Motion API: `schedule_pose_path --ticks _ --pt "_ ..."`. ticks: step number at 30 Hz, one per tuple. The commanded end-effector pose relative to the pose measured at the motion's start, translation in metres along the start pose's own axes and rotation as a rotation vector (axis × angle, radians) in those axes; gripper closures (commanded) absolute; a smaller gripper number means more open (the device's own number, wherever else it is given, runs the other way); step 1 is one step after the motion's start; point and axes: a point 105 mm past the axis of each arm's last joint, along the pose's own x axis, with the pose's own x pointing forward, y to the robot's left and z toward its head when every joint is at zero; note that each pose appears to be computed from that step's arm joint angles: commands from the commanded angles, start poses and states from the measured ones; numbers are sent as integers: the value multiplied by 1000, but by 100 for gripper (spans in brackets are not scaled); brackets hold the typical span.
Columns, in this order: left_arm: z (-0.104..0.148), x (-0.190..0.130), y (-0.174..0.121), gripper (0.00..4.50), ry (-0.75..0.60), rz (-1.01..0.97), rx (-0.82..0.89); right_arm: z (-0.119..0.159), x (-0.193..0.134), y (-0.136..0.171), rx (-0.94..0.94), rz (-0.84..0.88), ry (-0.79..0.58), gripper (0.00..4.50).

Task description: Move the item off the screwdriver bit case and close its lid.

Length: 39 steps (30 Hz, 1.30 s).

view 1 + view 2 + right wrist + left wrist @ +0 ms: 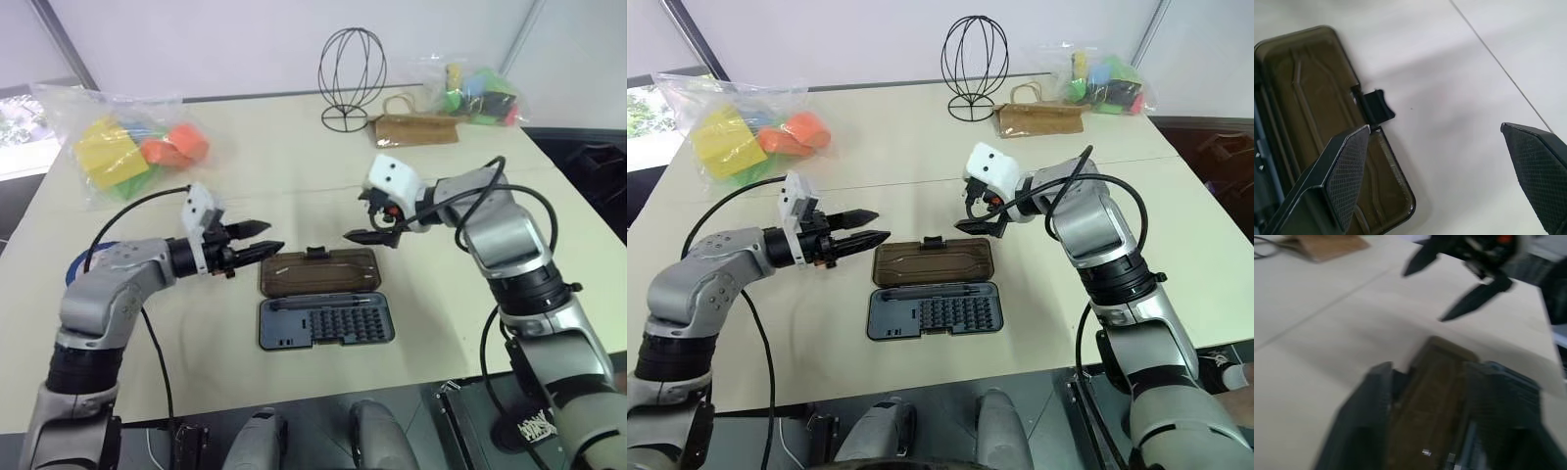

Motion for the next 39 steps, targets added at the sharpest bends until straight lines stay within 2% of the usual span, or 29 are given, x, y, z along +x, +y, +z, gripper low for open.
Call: schedule_pose_path --ticks 1,2,3,16,22,28,39 --pt "-2 -1 -22 387 41 -117 20 13 -7 -5 10 -48 -55 1" --pt "-5 -2 -26 436 59 -141 19 13 -6 -4 20 -49 -58 1" --pt "-10 -3 -31 445 87 -175 17 12 -5 -4 27 -51 -60 1" --pt "-66 -11 -48 445 289 -335 -6 -3 15 4 193 -61 -55 1" --pt "-87 -4 -41 445 332 -313 17 -11 11 0 192 -73 -2 1" --pt "-97 0 -33 445 339 -290 25 -6 9 0 140 15 24 1" --pt "-101 0 -33 445 333 -271 29 -31 39 15 134 123 94 1"
